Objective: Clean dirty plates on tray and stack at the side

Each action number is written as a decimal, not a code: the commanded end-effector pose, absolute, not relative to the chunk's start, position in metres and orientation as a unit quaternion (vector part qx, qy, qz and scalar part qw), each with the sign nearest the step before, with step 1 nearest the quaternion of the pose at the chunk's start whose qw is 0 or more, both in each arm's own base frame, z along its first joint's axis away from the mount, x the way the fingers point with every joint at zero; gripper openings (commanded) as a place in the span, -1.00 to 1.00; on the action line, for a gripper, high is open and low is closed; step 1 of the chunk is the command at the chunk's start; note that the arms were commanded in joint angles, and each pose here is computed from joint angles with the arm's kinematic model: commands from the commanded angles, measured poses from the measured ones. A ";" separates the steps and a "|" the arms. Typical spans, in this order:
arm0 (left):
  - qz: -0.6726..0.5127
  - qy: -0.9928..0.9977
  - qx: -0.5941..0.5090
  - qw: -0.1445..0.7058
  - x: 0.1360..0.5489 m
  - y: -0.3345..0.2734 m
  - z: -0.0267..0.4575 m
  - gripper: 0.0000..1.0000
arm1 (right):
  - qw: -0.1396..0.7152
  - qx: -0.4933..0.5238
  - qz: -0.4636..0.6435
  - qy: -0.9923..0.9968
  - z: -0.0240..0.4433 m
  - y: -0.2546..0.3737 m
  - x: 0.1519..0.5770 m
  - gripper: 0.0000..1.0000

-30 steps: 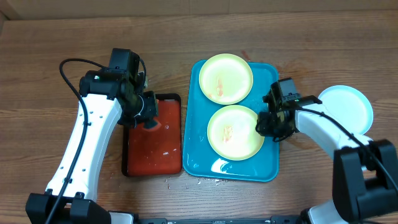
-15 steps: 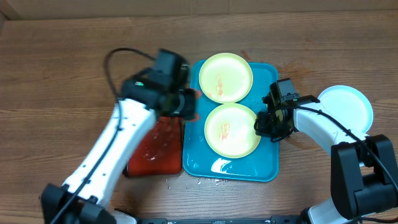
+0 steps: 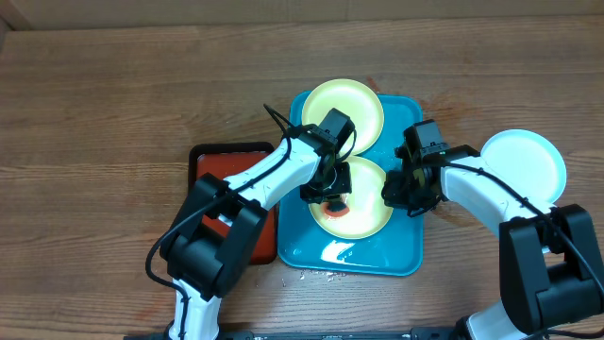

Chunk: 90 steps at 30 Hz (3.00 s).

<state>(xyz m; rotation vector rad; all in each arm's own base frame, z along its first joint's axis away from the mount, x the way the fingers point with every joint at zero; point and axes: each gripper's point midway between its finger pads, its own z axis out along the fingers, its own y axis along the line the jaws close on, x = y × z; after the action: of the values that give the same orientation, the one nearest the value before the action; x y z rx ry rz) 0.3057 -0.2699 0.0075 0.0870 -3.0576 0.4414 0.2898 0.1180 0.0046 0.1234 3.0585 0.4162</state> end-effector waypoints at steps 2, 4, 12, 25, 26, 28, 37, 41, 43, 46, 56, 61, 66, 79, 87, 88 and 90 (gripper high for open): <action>0.028 -0.997 0.069 0.003 0.319 -0.215 0.001 -0.92 | 0.017 0.034 0.128 0.991 -0.001 0.122 0.285 -0.92; -0.017 -0.997 0.076 -0.008 0.323 -0.194 0.003 -0.92 | 0.018 0.034 0.128 0.991 -0.001 0.122 0.286 -0.92; 0.042 -0.998 0.043 -0.013 0.332 -0.216 0.004 -0.92 | 0.018 0.034 0.127 0.991 -0.001 0.122 0.286 -0.92; 0.299 -0.945 -0.008 0.129 0.285 -0.339 -0.015 -0.92 | 0.018 0.034 0.127 0.991 -0.001 0.122 0.286 -0.92; 0.296 -0.946 -0.005 0.135 0.283 -0.337 -0.016 -0.92 | 0.018 0.034 0.127 0.991 -0.001 0.122 0.286 -0.92; 0.280 -0.949 0.003 0.142 0.281 -0.330 -0.019 -0.92 | 0.018 0.034 0.127 0.991 -0.001 0.122 0.286 -0.92; 0.067 -0.988 0.077 0.114 0.294 -0.239 -0.025 -0.92 | 0.019 0.034 0.127 0.991 -0.001 0.122 0.286 -0.92; -0.050 -0.993 0.085 0.071 0.310 -0.195 -0.012 -0.92 | 0.020 0.034 0.127 0.991 -0.001 0.122 0.287 -0.92; -0.105 -0.990 0.082 0.045 0.318 -0.174 -0.005 -0.92 | 0.021 0.033 0.128 0.991 -0.001 0.122 0.287 -0.92; -0.134 -0.988 0.073 0.028 0.323 -0.164 -0.001 -0.91 | 0.021 0.033 0.128 0.991 -0.001 0.122 0.287 -0.92; 0.124 -0.990 0.017 0.058 0.326 -0.268 -0.009 -0.92 | 0.021 0.032 0.128 0.991 -0.001 0.122 0.287 -0.92; 0.275 -0.957 -0.029 0.082 0.311 -0.332 0.001 -0.91 | 0.020 0.032 0.128 0.991 -0.001 0.122 0.287 -0.92; 0.270 -0.957 -0.038 0.097 0.293 -0.336 -0.007 -0.91 | 0.019 0.032 0.127 0.991 -0.001 0.122 0.286 -0.92; 0.132 -0.972 0.030 0.191 0.250 -0.269 -0.021 -0.91 | 0.019 0.032 0.127 0.991 -0.001 0.122 0.286 -0.92; -0.063 -0.994 0.068 0.063 0.300 -0.177 0.000 -0.91 | 0.019 0.032 0.127 0.991 -0.001 0.122 0.286 -0.92; -0.069 -0.994 0.068 0.052 0.305 -0.173 0.002 -0.91 | 0.019 0.032 0.127 0.991 -0.001 0.122 0.286 -0.92; -0.065 -0.995 0.058 0.037 0.313 -0.172 0.003 -0.92 | 0.019 0.032 0.127 0.991 -0.001 0.122 0.286 -0.92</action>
<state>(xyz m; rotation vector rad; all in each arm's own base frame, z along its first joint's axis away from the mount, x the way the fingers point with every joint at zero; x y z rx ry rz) 0.2804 -0.2195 0.0057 0.1611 -2.8948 0.1146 0.2890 0.1266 0.0054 0.1065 3.0555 0.4432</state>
